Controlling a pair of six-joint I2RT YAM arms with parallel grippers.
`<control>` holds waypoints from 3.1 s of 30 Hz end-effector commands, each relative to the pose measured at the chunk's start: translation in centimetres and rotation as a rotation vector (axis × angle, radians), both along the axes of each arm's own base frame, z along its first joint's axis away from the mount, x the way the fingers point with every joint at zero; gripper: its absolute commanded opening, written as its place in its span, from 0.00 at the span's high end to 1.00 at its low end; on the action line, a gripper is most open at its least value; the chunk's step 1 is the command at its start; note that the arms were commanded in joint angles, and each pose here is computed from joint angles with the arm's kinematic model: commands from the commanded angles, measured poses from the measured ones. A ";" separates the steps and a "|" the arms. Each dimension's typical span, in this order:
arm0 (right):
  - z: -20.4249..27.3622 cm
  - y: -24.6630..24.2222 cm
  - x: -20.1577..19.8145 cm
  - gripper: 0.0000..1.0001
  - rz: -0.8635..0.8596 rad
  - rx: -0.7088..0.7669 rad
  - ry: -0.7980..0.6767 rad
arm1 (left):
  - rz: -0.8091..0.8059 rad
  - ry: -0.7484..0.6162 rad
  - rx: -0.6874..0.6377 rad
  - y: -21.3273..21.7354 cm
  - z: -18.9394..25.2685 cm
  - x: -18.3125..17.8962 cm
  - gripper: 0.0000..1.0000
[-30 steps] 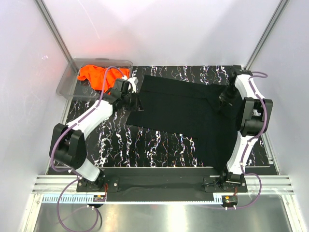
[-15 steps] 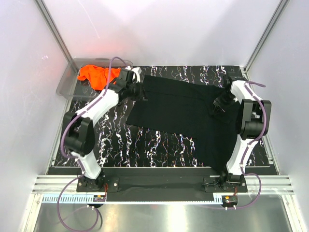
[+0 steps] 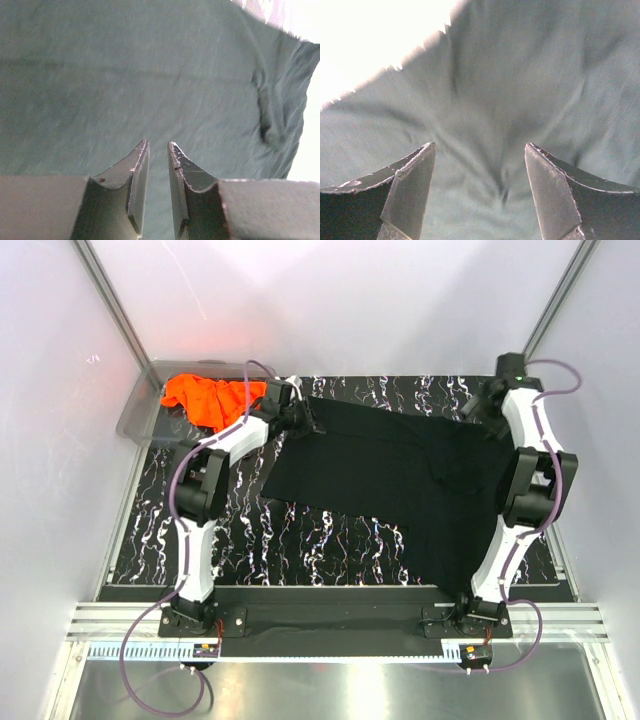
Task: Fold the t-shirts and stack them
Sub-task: Fold the tshirt
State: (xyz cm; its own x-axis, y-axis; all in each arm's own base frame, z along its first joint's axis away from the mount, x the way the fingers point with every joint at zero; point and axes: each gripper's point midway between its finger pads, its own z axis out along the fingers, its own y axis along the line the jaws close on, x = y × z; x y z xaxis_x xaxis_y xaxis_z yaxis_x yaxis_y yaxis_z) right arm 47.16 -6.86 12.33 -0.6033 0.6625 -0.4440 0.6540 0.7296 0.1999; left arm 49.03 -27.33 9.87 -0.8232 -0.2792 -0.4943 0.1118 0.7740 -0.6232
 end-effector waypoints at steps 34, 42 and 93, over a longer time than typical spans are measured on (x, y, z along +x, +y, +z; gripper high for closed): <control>-2.9 22.8 12.9 0.92 0.473 0.139 -0.254 | 0.092 -0.251 -0.039 1.2 9.1 4.0 0.73; -6.5 28.1 13.4 0.92 0.529 0.163 -0.223 | 0.101 -0.273 -0.006 2.6 10.6 3.0 0.72; -2.4 -8.4 11.5 0.33 0.145 -0.036 -0.187 | 0.215 0.133 -0.021 -1.6 -5.4 4.5 0.74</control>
State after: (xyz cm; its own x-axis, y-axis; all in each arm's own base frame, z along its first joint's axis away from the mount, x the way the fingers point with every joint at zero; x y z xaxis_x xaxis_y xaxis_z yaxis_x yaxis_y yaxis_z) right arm 58.66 -14.25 10.98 -0.5758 0.5807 -0.5756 0.5085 0.8056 0.3041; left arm 52.27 -28.77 2.91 -0.8212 -0.4279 -0.3775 -0.1328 0.7867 -0.6029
